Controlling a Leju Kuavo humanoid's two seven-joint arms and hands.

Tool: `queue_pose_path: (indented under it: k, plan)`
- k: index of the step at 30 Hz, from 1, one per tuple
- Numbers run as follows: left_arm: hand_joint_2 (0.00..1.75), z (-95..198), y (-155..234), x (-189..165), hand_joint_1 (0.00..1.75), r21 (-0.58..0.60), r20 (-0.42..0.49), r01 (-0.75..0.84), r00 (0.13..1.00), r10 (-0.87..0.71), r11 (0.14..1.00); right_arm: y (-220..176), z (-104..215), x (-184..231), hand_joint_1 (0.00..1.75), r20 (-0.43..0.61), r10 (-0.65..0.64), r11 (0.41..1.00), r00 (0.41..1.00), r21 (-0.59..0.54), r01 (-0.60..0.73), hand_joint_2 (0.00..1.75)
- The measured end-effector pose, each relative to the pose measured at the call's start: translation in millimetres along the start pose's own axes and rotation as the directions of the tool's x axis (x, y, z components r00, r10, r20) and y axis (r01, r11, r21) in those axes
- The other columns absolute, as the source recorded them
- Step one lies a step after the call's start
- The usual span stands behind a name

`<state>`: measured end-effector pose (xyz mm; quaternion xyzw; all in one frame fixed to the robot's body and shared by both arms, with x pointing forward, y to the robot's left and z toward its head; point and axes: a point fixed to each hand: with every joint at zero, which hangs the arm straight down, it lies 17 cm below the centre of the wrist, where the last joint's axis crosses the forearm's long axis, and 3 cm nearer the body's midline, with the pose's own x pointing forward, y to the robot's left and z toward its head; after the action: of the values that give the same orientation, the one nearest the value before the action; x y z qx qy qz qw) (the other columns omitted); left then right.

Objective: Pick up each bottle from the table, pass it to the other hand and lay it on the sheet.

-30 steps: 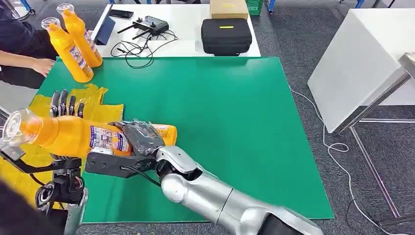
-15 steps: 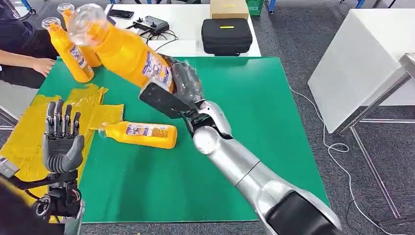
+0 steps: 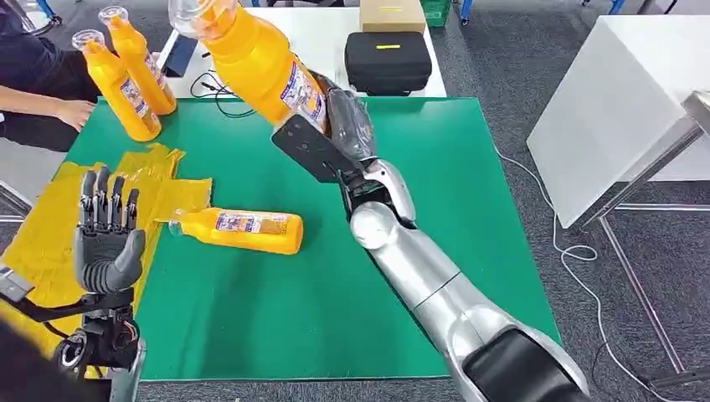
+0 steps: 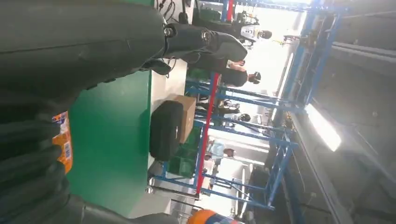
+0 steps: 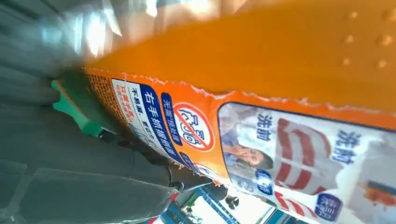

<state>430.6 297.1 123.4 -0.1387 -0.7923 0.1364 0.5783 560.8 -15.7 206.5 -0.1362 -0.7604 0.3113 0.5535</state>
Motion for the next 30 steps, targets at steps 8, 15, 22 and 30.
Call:
queue_pose_path:
  k: [8, 15, 22, 30]
  plan:
    - [1.75, -28, -19, -4, 0.0, -0.041, 0.004, -0.006, 1.0, 0.006, 0.999, 44, 17, -20, 1.75, -0.077, 0.104, 0.986, 0.992, 0.135, -0.093, 1.75]
    - [1.75, -45, -35, -11, 0.0, -0.068, -0.008, -0.012, 1.0, 0.011, 0.998, 94, 40, -37, 1.75, -0.179, 0.156, 0.947, 0.972, 0.305, -0.096, 1.75]
    - [1.75, -46, -36, -15, 0.0, -0.064, -0.02, -0.011, 1.0, 0.01, 0.998, 112, 48, -33, 1.75, -0.187, 0.161, 0.93, 0.969, 0.356, -0.086, 1.75]
    - [1.75, -42, -33, -19, 0.0, -0.051, -0.029, -0.009, 1.0, 0.007, 0.999, 139, 62, -24, 1.75, -0.195, 0.179, 0.895, 0.964, 0.44, -0.077, 1.75]
